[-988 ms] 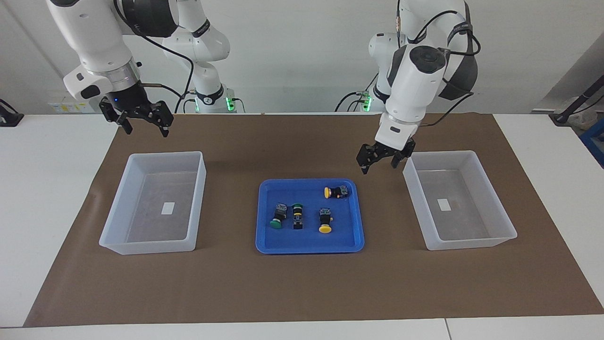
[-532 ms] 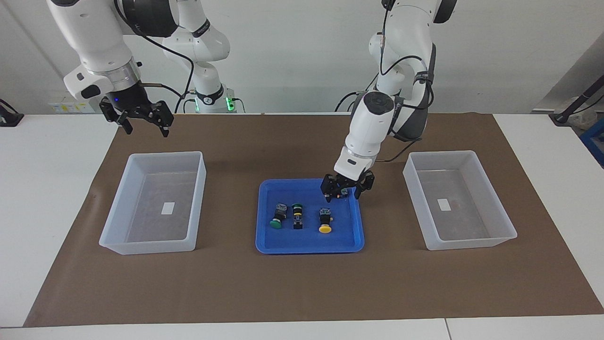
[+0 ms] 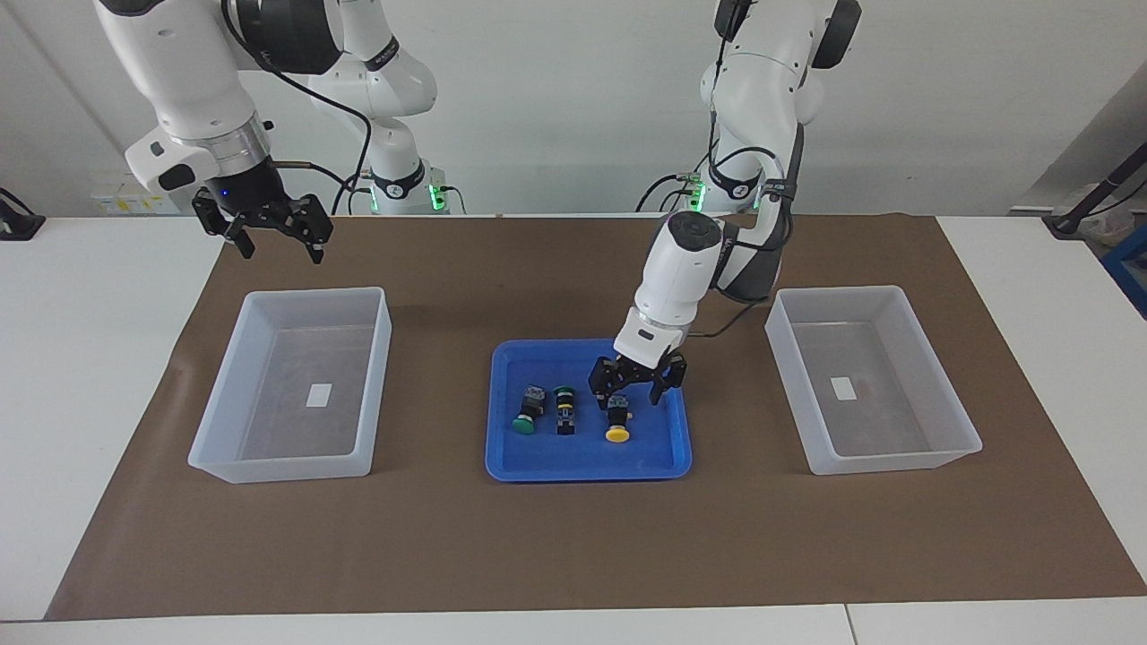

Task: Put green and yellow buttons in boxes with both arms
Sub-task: 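Lower the left gripper and grasp a yellow button in the tray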

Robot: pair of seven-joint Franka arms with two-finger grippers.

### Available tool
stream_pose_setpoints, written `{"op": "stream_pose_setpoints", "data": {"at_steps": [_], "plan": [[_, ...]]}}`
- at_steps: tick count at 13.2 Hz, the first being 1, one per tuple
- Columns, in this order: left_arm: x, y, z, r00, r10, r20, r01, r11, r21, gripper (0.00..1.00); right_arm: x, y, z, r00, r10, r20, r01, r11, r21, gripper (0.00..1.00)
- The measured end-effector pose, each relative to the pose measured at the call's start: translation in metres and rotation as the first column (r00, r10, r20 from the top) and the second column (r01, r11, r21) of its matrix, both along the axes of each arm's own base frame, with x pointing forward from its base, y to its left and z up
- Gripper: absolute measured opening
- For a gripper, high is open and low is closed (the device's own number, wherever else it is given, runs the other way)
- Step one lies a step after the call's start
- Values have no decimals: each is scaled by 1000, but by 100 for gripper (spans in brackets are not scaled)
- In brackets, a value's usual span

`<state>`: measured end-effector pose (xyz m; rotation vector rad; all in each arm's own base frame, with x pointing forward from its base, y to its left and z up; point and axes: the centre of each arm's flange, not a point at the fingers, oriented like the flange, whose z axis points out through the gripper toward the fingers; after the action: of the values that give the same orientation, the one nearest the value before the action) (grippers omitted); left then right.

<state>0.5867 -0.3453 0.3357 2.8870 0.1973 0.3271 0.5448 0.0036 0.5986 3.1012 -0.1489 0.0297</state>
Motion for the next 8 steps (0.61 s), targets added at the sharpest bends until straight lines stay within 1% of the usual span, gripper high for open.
{"op": "stream_pose_setpoints", "data": {"at_steps": [2,3,4,5,6,7,8], "plan": [[0,-1,-10,1000,-1,-3,1,1000,-1,98,0,0,0,1000,0,0,0,1000,0,100],[-1,-5,-14,1000,-5,0,5,1000,-4,96,-1,0,0,1000,0,0,0,1000,0,100],[-2,-7,-17,1000,-10,1,10,1000,-5,96,-1,0,0,1000,0,-1,0,1000,0,100],[-4,-9,-20,1000,-13,-1,13,1000,-4,91,-1,0,0,1000,0,-1,0,1000,0,100],[-6,-11,-23,1000,-16,-3,16,1000,-3,91,-1,0,0,1000,0,-1,0,1000,0,100],[-8,-12,-25,1000,-19,-5,19,1000,-2,85,-2,0,-1,1000,0,-2,0,1000,0,100],[-10,-13,-27,1000,-22,-8,22,1000,0,85,-2,0,-1,1000,0,-4,0,1000,0,100]]}}
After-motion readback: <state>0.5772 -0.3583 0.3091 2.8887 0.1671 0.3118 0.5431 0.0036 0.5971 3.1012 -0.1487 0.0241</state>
